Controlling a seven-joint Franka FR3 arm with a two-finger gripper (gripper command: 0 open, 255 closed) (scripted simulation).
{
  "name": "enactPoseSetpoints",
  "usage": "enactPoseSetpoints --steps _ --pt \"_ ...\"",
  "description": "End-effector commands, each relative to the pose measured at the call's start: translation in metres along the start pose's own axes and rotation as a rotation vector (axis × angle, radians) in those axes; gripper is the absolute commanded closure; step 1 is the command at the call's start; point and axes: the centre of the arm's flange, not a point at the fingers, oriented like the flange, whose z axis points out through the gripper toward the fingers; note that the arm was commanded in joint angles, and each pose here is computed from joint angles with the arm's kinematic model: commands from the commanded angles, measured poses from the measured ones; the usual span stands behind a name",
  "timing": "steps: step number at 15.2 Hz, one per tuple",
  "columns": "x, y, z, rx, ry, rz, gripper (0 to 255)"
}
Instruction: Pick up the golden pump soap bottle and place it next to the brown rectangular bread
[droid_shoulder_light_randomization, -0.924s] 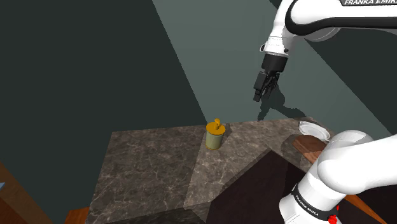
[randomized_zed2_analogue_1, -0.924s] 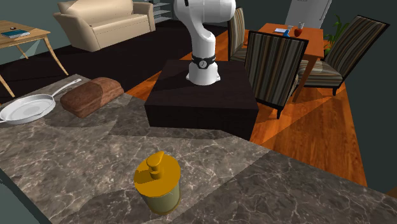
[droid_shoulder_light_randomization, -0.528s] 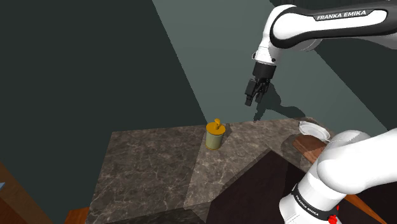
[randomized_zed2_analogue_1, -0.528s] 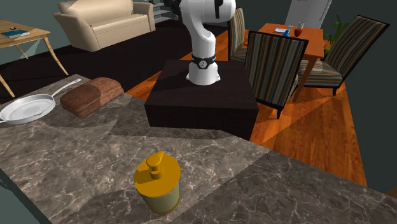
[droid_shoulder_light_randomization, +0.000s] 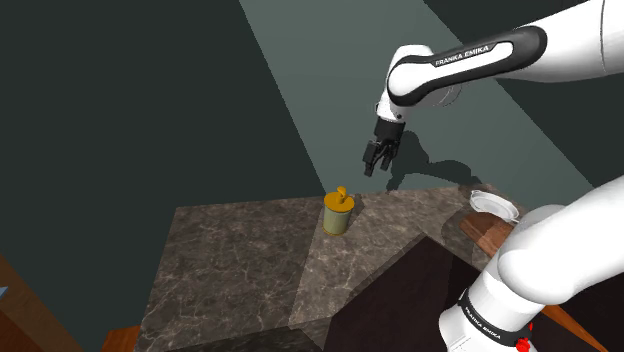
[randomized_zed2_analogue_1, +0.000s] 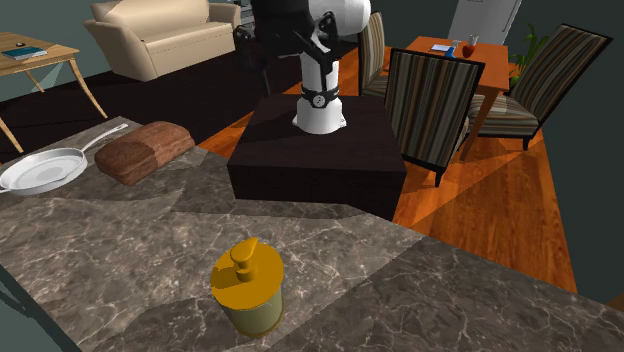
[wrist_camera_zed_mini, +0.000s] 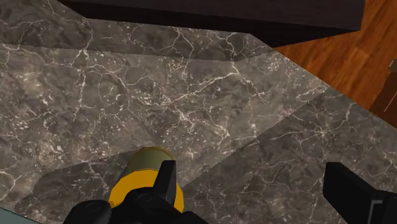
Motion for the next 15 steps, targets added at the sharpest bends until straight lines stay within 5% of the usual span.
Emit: enactPoseSetpoints --steps 1,15 --pt "0.018 0.011 0.019 -0.009 0.004 0.004 0" --pt "0.136 0.082 0.134 -0.064 0.025 0.032 0"
